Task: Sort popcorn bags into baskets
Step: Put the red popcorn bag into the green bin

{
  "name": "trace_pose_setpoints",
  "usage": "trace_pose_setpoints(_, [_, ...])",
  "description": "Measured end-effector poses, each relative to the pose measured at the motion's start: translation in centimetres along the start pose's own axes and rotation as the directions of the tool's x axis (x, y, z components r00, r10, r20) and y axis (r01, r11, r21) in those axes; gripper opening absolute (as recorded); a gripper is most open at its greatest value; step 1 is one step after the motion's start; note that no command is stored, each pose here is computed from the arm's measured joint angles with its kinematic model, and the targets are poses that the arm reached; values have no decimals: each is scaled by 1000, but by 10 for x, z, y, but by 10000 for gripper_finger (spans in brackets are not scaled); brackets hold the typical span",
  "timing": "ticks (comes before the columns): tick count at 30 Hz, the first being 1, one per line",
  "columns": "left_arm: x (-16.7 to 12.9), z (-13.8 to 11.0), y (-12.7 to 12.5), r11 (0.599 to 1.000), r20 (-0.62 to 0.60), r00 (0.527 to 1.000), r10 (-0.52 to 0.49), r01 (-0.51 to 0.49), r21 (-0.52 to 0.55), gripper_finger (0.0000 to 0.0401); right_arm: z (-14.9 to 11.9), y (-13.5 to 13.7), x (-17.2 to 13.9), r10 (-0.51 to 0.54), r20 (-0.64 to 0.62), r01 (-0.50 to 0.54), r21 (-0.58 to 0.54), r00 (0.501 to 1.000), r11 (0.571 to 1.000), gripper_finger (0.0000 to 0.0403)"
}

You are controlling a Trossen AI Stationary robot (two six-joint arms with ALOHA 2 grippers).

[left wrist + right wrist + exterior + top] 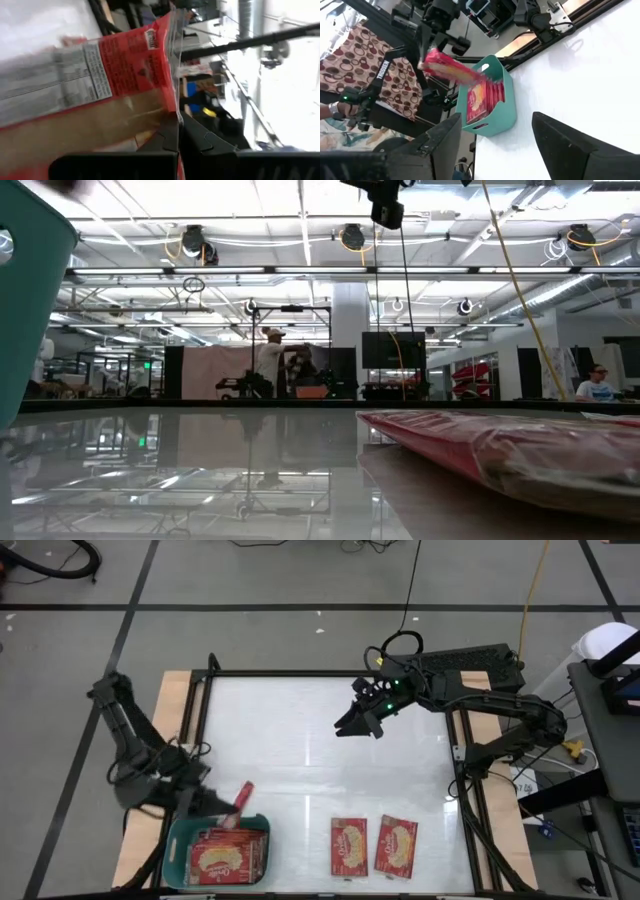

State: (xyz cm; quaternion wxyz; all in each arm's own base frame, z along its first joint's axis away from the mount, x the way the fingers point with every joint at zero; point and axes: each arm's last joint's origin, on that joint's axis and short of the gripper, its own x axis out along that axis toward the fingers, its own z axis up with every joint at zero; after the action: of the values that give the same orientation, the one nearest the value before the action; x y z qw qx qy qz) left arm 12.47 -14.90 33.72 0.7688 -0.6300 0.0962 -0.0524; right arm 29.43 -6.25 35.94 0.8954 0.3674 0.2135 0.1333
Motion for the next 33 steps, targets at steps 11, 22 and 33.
trace_pose_setpoints(11, [11, -55, 18, 996, -45, 998, 48, -51, -72, 1, 0, 0, 0, -1, -1, 1, -6, 1000, 1000, 233])
trace_pose_setpoints(22, [24, -91, 27, 989, -7, 1000, -2, 1, -146, 1, 0, 0, 0, -1, -3, 1, 8, 1000, 1000, 233])
trace_pose_setpoints(33, [3, -105, 40, 988, -44, 996, 80, -85, -125, 1, 0, 0, 0, 0, -3, 0, 31, 1000, 1000, 233])
